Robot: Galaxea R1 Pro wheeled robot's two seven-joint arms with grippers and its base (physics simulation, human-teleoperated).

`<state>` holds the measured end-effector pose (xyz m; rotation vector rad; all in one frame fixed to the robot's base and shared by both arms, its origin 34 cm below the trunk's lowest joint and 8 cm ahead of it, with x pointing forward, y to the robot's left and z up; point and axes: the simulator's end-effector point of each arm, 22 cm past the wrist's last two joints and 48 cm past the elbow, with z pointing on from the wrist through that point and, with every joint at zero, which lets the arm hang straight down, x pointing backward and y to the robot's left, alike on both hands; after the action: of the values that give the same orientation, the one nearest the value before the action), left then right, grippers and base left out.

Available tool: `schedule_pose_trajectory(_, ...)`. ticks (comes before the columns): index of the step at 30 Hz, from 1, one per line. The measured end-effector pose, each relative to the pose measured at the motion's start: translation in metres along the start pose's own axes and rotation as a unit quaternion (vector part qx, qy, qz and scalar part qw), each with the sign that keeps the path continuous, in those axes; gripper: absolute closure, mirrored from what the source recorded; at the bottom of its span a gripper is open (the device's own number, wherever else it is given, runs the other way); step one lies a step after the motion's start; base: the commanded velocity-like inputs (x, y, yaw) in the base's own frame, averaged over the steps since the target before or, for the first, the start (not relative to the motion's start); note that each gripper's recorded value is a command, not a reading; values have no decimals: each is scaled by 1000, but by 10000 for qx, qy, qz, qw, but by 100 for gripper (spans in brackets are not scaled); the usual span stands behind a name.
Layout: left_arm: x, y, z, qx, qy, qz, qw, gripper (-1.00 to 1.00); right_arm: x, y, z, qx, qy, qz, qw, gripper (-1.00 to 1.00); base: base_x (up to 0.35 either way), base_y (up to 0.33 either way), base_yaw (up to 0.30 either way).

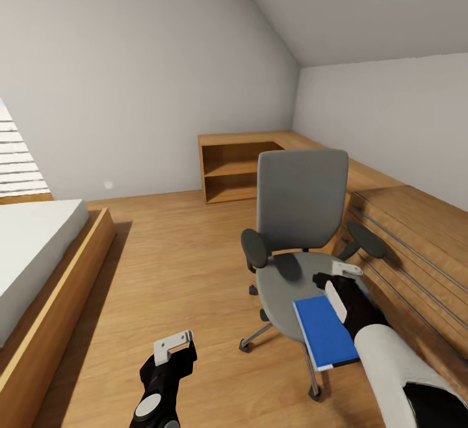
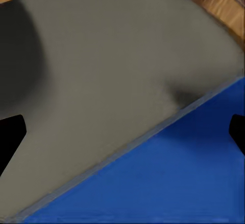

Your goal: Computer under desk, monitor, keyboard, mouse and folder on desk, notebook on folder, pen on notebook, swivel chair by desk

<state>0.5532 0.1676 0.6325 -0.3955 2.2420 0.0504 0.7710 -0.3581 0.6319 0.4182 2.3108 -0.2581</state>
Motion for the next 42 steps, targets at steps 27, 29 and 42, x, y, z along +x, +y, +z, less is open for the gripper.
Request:
schedule_pose_trajectory(27, -1, 1, 0, -17, -22, 5, 10000, -100, 22, 20, -127, -859, -480, 689, 9928, -100, 0, 0, 0)
schedule_pose_trajectory(29, -1, 1, 0, -13, -22, 5, 10000, -100, 22, 21, -128, -897, -471, 737, 9921, -100, 0, 0, 0)
schedule_pose_trajectory(42, -4, 0, -2, 12, -53, -8, 10000, -100, 18, 14, -129, -901, -502, 902, 9906, -100, 0, 170, -162)
